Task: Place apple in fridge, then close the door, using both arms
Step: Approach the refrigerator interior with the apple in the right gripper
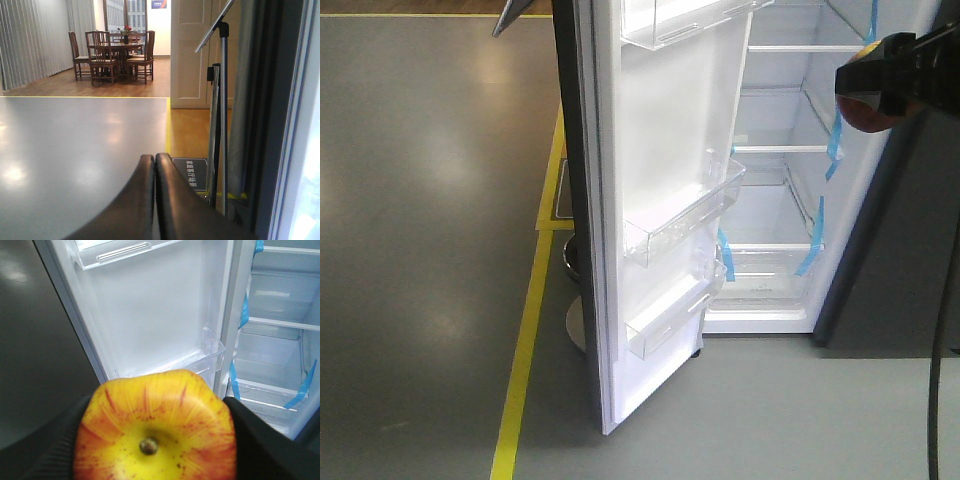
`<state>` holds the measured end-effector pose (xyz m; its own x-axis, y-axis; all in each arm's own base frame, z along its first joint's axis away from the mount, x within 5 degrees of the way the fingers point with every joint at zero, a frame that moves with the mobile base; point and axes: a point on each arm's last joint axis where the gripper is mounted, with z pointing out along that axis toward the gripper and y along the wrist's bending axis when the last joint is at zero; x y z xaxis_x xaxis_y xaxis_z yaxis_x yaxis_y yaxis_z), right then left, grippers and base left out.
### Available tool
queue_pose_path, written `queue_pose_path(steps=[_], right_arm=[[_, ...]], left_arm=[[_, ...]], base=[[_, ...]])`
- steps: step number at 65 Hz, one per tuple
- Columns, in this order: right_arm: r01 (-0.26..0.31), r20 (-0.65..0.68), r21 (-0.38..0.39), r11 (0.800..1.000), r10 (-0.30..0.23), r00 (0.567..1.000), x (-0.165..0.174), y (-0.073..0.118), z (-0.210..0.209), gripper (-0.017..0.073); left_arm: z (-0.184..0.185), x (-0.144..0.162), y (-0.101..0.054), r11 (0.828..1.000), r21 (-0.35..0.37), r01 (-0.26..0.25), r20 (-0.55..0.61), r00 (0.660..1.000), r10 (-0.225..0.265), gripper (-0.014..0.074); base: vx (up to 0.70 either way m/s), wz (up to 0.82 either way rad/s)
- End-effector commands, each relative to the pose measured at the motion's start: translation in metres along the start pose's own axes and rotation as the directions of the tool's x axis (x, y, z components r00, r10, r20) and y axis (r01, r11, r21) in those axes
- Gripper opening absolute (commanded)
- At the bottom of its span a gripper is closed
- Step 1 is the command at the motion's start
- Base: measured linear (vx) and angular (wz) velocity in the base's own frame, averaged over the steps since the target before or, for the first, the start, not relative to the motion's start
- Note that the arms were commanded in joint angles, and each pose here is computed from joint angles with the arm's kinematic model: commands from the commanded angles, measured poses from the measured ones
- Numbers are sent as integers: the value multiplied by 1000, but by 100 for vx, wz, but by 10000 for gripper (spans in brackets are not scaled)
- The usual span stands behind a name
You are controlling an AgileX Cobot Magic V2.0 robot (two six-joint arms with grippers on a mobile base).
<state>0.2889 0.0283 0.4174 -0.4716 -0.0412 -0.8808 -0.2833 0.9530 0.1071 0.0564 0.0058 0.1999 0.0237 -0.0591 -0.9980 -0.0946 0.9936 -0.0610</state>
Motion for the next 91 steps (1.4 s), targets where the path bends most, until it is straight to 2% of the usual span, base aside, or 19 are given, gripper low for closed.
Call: queue_pose_path(steps=[1, 91], right_arm=[[2, 120, 16, 1000, -4, 993, -17, 3, -17, -8], [2, 120, 16, 1000, -4, 993, -17, 3, -17, -8]], left_arm=[[-1, 0, -1, 1000, 23, 12, 62, 998, -13, -6], [-1, 0, -1, 1000, 23, 12, 62, 998, -13, -6]], base=[[13, 2], [12, 0]])
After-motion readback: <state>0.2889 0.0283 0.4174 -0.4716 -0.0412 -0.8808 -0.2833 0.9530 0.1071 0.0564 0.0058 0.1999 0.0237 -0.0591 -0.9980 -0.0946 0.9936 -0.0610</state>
